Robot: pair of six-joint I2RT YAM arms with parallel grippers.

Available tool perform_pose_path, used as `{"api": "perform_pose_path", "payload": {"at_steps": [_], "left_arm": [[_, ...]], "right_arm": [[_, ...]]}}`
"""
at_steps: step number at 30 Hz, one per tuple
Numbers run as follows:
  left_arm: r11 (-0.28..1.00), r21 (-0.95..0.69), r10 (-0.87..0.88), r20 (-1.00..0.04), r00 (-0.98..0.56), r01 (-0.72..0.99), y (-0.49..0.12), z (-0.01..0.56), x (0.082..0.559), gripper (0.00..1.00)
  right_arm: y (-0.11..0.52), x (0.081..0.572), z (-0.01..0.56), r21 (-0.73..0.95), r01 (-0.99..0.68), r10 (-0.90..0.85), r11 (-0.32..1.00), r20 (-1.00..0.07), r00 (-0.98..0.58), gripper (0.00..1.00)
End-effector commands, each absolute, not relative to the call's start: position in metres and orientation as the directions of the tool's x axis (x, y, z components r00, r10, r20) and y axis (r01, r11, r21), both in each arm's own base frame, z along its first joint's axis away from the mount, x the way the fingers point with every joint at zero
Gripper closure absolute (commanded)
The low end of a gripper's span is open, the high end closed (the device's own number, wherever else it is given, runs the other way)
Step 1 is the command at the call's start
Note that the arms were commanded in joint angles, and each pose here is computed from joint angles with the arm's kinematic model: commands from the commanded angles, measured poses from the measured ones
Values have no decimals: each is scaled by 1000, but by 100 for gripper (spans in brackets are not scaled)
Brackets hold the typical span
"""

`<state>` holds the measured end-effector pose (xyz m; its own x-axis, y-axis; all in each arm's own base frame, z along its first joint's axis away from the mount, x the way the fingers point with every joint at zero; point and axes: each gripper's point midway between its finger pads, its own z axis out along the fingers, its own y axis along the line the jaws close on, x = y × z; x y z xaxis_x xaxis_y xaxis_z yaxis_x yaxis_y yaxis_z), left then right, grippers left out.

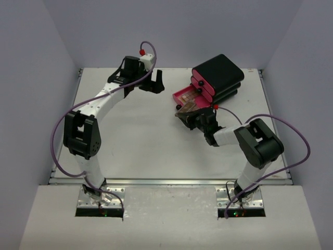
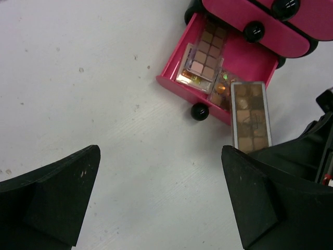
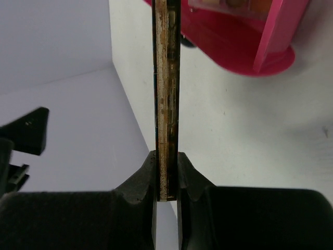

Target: Organize the makeup

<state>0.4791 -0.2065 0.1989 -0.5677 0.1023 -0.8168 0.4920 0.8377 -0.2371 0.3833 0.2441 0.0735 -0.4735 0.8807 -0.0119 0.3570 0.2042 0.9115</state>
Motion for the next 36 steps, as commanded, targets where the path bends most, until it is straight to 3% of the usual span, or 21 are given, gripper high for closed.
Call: {"api": "perform_pose_path", "payload": {"at_steps": [1, 9, 23, 30, 36], "left_arm": [[830, -194, 115, -857, -502, 523, -202, 218, 480, 0], [828, -208, 108, -852, -512, 521, -203, 212, 484, 0], [818, -221, 122, -836, -535, 531, -205, 201, 482, 0], [816, -221, 124, -836, -535, 534, -205, 201, 481, 0], [805, -227, 131, -832, -539, 547, -207, 199, 480, 0]], "right_arm": [[234, 407, 106, 952, 277, 900, 133, 2, -435, 100], [227, 429, 98, 949, 273, 904, 157, -27, -427, 96], [208, 446, 102, 952, 276, 916, 131, -10, -402, 45], [225, 441, 115, 960, 237, 863, 147, -7, -505, 38], [233, 431, 130, 959, 134, 801, 248, -126, -585, 40]]}}
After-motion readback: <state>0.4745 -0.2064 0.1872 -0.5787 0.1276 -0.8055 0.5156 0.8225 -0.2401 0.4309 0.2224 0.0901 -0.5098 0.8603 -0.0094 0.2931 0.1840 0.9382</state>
